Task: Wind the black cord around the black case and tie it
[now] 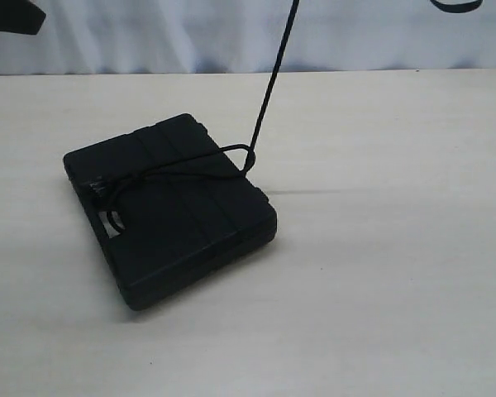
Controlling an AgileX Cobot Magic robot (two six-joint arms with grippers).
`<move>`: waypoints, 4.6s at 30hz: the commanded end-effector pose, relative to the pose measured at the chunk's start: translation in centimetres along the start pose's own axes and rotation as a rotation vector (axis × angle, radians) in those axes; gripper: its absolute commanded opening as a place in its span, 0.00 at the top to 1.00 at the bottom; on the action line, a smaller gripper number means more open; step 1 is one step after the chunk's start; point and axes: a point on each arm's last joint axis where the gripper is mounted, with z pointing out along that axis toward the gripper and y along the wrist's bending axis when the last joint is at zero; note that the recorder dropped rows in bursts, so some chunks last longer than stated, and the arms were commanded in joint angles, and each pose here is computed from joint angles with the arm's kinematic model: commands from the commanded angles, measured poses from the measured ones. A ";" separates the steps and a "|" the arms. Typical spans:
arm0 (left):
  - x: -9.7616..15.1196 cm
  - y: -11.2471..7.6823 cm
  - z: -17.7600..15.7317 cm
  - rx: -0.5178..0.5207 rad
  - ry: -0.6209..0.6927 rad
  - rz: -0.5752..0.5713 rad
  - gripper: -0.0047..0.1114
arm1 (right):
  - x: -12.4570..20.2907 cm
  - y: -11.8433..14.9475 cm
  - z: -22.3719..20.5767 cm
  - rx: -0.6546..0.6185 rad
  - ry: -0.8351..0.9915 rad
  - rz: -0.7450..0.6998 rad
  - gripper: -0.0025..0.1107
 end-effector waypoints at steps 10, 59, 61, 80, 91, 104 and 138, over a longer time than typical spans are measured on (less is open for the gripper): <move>-0.1 0.1 -0.2 -0.016 -0.015 -0.011 0.51 | 0.9 -5.5 -2.0 0.187 -0.008 0.200 0.94; 0.0 0.0 -0.2 -0.006 -0.006 -0.011 0.51 | 2.6 -6.2 -2.2 0.257 0.018 0.312 0.35; 0.0 0.0 -0.2 -0.002 -0.003 -0.011 0.51 | 2.4 -6.1 -2.5 0.257 0.014 0.302 0.29; -0.1 -0.1 -0.2 0.007 -0.015 -0.021 0.51 | 1.8 -9.2 -13.2 0.463 0.046 0.282 0.32; 0.5 -1.2 -0.3 0.125 0.053 -0.097 0.93 | 4.6 -8.1 -16.0 0.440 0.497 0.163 0.94; 1.2 -2.8 -2.4 0.158 0.113 -0.212 0.96 | 5.1 -6.5 -18.4 0.475 0.634 0.260 0.94; 5.2 -5.2 -6.5 -0.251 -0.429 -0.323 0.96 | 9.0 -0.1 -24.7 0.580 -0.188 0.394 0.94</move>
